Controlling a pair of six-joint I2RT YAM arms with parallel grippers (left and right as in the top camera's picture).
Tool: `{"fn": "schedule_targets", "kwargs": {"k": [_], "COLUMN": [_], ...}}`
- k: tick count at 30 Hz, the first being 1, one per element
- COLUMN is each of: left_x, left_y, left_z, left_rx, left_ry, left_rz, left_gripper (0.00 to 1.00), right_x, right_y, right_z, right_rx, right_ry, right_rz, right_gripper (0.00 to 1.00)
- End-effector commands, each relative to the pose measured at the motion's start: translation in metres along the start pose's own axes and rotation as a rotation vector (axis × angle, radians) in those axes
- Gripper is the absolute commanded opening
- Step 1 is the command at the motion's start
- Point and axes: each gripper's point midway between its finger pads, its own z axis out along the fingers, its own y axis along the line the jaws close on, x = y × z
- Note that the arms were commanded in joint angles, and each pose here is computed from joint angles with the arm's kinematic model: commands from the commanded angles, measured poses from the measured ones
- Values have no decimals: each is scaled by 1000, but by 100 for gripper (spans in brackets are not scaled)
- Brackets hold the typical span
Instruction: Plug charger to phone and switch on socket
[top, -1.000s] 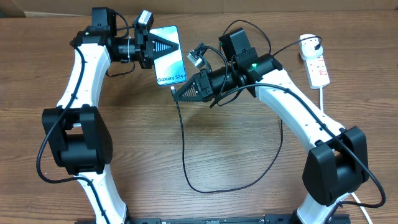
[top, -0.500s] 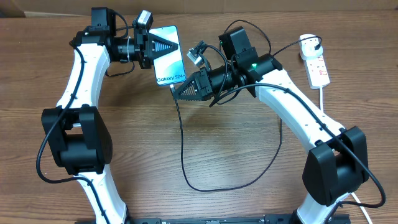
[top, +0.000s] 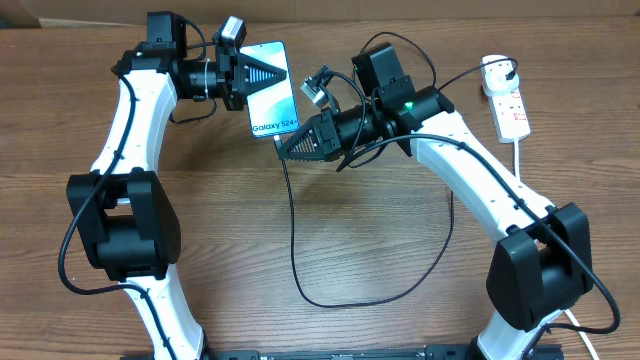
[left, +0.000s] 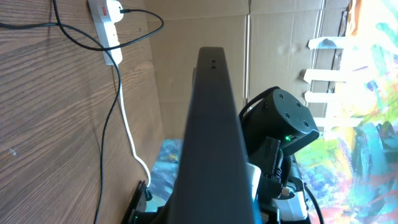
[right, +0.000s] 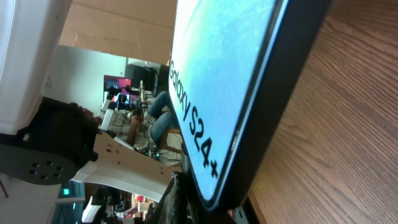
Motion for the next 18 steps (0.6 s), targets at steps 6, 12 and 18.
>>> {"fn": "schedule_targets", "kwargs": {"k": [6, 12, 18], "left_x": [6, 6, 6], "left_y": [-26, -26, -26], "left_z": [2, 2, 2], "left_rx": [33, 33, 33], "left_ry": [17, 17, 17], "left_rz": [48, 48, 48], "left_gripper": [4, 4, 4], "right_x": [-1, -3, -6], "right_y": [-3, -5, -8], "right_z": [0, -4, -9], "right_rx": [3, 5, 9], "right_ry": [-2, -11, -25], "right_rz": [8, 16, 28], "right_gripper": [4, 4, 4]}}
